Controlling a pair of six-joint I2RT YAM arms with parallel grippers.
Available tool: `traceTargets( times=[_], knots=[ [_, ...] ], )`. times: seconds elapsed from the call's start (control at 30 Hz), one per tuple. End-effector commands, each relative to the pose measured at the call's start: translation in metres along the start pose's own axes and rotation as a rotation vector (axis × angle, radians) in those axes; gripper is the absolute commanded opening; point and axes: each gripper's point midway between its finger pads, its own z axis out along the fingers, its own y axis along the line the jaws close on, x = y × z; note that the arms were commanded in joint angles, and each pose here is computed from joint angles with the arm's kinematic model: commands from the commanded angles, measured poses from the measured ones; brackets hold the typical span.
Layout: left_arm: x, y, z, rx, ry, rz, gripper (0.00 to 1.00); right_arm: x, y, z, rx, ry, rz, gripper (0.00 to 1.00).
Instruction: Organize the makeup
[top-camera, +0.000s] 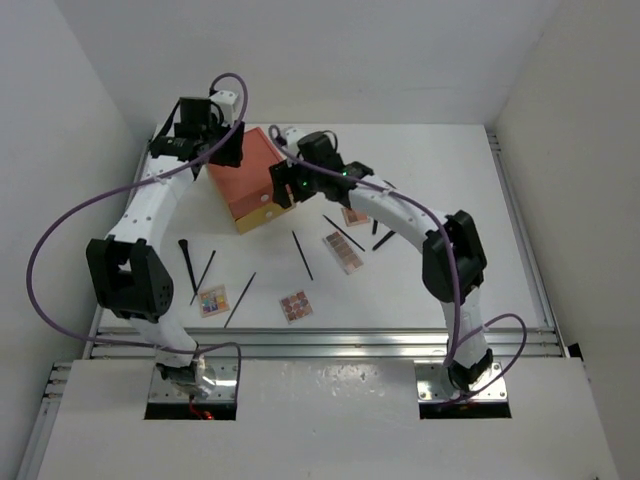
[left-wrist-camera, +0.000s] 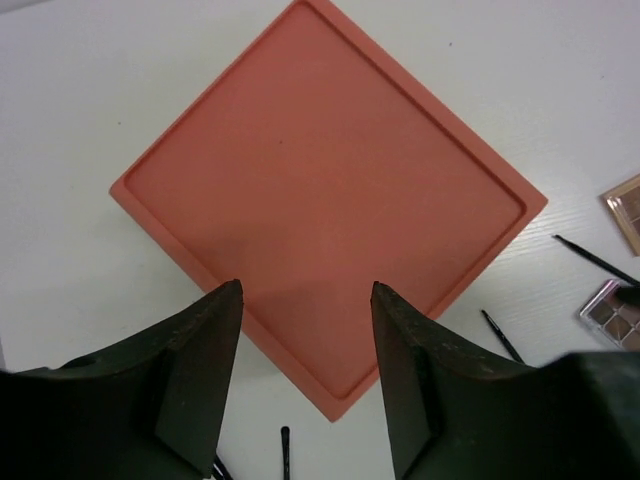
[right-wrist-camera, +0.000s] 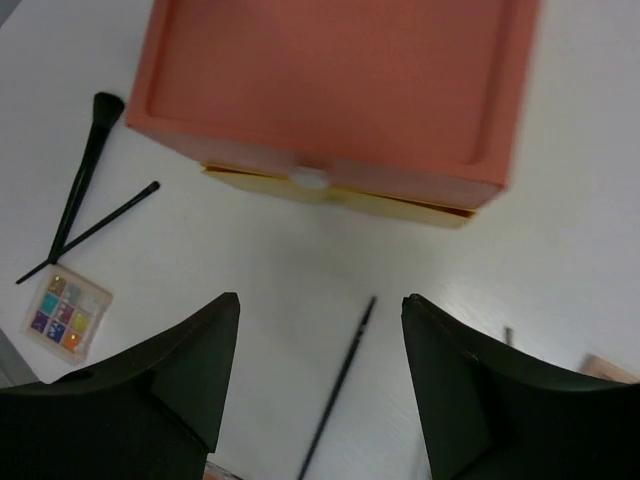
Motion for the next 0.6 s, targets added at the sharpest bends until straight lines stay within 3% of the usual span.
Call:
traceTargets(
  times=[0.0,0.2,0.57],
  knots=[
    [-0.011,-0.003,0.01,0.051,-0.023,-0.021,0.59,-0.015,0.034,0.025,-0.031,-0.117,0.026,0.66],
    [0.007,0.001,0.05,0.024,-0.021,-0.069,0.54,-0.005,0.043,0.056,0.006,-0.127,0.004,0.62],
    [0.051,0.0,0.061,-0.041,0.009,-0.092,0.52,-0.002,0.043,0.081,0.117,-0.187,-0.047,0.53]
  ],
)
